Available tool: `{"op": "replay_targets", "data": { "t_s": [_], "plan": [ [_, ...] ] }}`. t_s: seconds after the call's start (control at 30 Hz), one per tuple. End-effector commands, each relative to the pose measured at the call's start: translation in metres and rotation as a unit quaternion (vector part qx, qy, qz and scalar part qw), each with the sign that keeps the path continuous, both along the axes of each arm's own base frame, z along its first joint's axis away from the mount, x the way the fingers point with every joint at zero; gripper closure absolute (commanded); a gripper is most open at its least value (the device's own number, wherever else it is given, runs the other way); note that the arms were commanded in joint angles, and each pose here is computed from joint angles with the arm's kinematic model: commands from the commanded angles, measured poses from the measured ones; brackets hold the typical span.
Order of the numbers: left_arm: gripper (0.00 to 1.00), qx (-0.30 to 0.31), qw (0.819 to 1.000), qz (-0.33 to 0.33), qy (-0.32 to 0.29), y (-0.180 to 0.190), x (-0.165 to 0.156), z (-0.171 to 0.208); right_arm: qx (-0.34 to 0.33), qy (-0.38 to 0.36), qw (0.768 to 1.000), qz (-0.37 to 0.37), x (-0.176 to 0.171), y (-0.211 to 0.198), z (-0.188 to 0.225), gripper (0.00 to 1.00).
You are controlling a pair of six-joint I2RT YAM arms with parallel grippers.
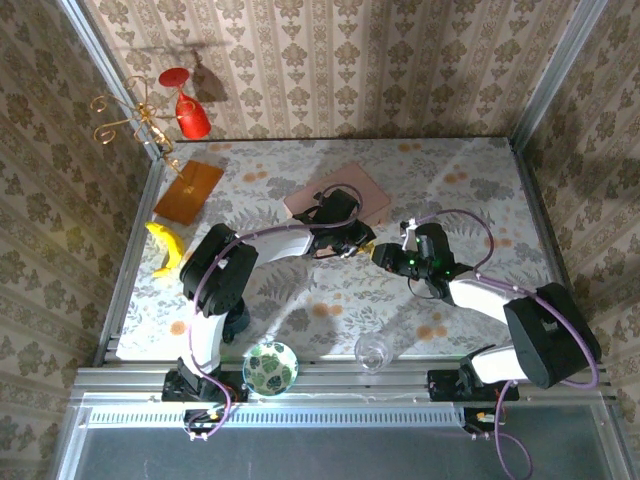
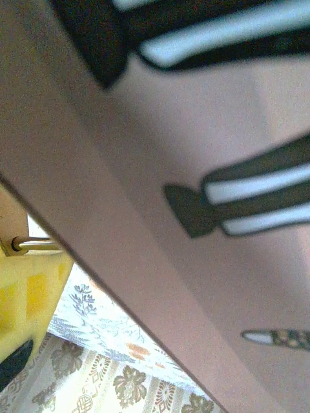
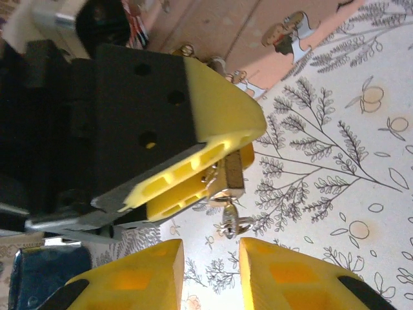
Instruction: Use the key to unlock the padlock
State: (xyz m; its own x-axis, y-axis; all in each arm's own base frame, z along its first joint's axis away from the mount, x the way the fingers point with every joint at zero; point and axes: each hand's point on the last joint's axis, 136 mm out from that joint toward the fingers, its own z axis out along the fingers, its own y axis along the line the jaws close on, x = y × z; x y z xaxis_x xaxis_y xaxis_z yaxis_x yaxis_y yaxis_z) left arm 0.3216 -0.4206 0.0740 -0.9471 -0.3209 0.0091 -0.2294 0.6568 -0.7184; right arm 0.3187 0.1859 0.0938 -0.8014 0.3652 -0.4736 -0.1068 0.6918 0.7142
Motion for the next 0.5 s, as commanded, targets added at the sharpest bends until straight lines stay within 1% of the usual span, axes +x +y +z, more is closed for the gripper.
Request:
{"op": "replay_targets", "data": {
  "t_s": [0.0, 0.13, 0.33, 0.47],
  "plan": [
    [1.00, -0.012, 0.998, -0.012, 0.063, -0.009, -0.024, -0.022, -0.014, -0.024, 1.000, -0.008, 0.005, -0.003, 0.014, 0.72],
    [1.00, -0.014, 0.998, -0.014, 0.062, -0.012, -0.025, -0.020, -0.022, -0.027, 0.999, -0.011, 0.007, -0.005, 0.015, 0.73],
    [1.00, -0.015, 0.998, -0.014, 0.063, -0.013, -0.025, -0.020, -0.039, -0.017, 0.999, -0.028, 0.006, -0.012, 0.006, 0.74],
    [1.00, -0.016, 0.998, -0.015, 0.064, -0.014, -0.026, -0.020, -0.032, -0.020, 0.999, -0.021, 0.006, -0.009, 0.005, 0.74]
  ]
}}
